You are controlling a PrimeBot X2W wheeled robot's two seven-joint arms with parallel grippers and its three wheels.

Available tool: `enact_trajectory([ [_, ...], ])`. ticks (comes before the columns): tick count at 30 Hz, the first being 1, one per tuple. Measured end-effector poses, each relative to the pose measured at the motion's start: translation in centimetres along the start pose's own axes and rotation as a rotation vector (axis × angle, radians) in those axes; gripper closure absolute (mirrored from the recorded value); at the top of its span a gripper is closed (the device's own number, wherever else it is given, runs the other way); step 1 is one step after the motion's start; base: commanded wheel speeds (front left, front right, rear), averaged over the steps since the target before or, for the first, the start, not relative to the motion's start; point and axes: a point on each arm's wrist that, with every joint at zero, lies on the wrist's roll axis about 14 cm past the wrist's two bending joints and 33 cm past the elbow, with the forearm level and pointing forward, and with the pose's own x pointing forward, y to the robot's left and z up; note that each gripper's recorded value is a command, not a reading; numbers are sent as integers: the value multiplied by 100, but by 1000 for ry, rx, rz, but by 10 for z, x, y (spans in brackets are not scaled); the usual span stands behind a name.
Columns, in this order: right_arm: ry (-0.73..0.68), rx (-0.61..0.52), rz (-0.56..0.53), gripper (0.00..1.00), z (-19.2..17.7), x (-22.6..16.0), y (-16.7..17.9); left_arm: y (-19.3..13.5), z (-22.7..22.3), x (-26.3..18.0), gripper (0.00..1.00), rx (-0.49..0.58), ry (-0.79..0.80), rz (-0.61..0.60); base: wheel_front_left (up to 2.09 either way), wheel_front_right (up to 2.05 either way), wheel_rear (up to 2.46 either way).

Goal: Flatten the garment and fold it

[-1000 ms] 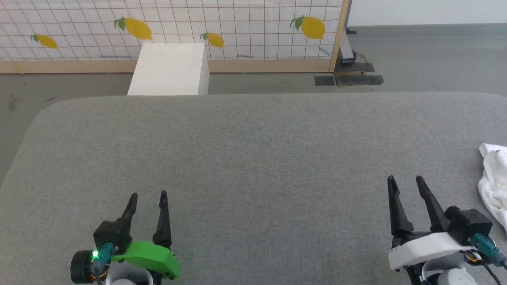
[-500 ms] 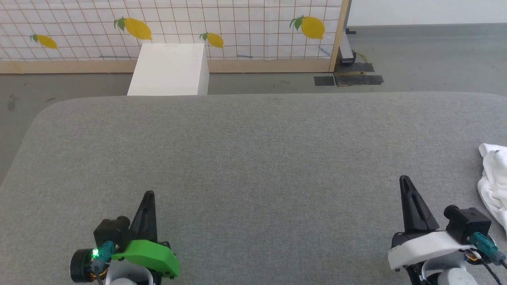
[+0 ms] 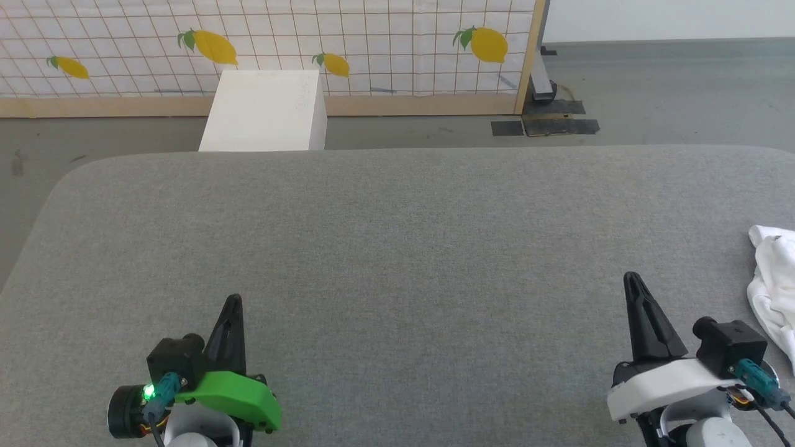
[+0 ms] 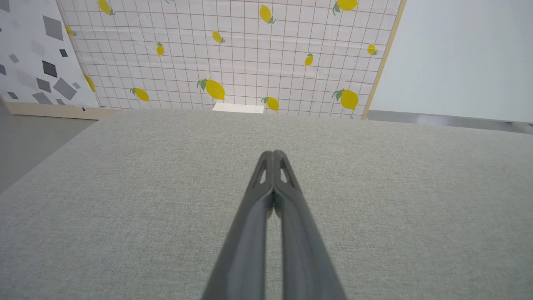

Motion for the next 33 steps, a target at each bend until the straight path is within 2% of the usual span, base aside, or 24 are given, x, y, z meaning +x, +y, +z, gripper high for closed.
enact_trajectory([
  [33, 15, -65, 25, 100, 9, 1, 6, -4, 11, 1, 100, 53, 7, -5, 0, 0, 0],
])
